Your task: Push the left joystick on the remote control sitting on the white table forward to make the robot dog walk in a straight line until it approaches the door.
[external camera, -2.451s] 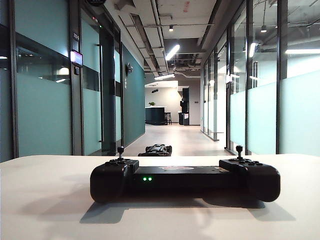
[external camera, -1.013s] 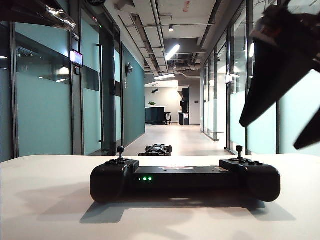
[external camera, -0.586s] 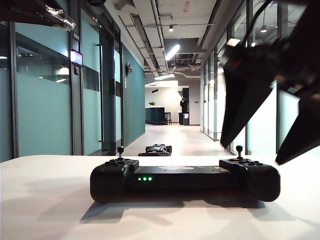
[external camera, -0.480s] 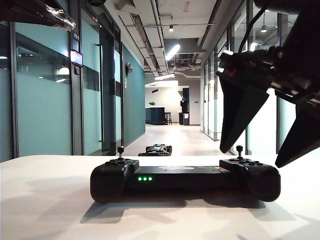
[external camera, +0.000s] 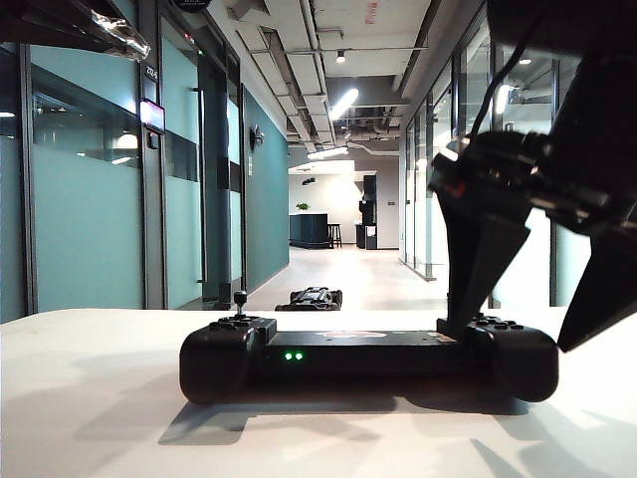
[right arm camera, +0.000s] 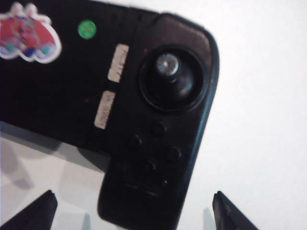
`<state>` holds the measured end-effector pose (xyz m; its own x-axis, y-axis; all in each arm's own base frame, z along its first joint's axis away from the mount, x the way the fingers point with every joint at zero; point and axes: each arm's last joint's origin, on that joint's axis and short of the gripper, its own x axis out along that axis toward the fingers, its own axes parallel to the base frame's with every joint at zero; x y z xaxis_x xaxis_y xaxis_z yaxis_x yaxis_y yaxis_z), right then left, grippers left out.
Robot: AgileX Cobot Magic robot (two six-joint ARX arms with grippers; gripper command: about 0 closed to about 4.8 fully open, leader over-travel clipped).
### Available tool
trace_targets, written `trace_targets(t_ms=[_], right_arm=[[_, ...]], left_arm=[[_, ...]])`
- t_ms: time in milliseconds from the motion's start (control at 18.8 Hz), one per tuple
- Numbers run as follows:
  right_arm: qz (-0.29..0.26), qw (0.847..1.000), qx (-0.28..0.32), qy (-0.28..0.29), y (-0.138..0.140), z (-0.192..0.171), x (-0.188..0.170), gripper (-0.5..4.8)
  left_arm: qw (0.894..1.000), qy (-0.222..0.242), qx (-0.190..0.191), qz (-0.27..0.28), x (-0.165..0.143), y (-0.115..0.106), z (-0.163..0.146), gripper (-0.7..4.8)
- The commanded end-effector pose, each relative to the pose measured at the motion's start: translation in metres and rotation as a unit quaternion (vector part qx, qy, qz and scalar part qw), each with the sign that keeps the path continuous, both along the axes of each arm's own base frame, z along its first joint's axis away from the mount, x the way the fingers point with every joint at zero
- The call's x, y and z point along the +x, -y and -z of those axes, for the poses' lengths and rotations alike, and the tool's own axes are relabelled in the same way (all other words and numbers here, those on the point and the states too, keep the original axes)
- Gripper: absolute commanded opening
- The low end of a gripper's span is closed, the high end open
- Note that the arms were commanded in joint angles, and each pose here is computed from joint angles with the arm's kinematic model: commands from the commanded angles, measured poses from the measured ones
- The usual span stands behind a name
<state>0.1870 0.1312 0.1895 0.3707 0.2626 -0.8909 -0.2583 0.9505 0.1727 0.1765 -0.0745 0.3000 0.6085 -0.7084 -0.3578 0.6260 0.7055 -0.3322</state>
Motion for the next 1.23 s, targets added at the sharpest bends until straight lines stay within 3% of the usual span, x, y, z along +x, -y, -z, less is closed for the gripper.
trace_targets(t_ms=[53, 480, 799, 959, 1119, 1226], right_arm=[[-0.003, 1.000, 0.002, -0.004, -0.003, 0.003, 0.003, 4.40], [-0.006, 1.000, 0.006, -0.009, -0.009, 0.014, 0.011, 4.39], [-0.004, 1.000, 0.003, -0.007, -0.009, 0.014, 0.011, 3.16], [-0.001, 1.000, -0.001, -0.002, -0.009, 0.014, 0.012, 2.86], [0.000, 1.000, 0.000, 0.003, -0.009, 0.013, 0.013, 1.95], [0.005, 1.000, 0.003, 0.005, -0.009, 0.013, 0.013, 1.65]], left_arm=[[1.000, 0.005, -0.004, 0.003, 0.000, 0.000, -0.003, -0.06], [1.000, 0.005, -0.004, 0.003, 0.000, 0.000, -0.003, -0.06], [1.000, 0.001, -0.003, 0.003, -0.001, 0.000, -0.002, -0.05], [1.000, -0.005, -0.001, 0.003, -0.001, 0.000, -0.001, -0.05], [1.000, -0.006, -0.001, 0.004, -0.001, 0.000, -0.001, -0.05], [1.000, -0.006, -0.001, 0.005, -0.001, 0.000, -0.001, -0.05]])
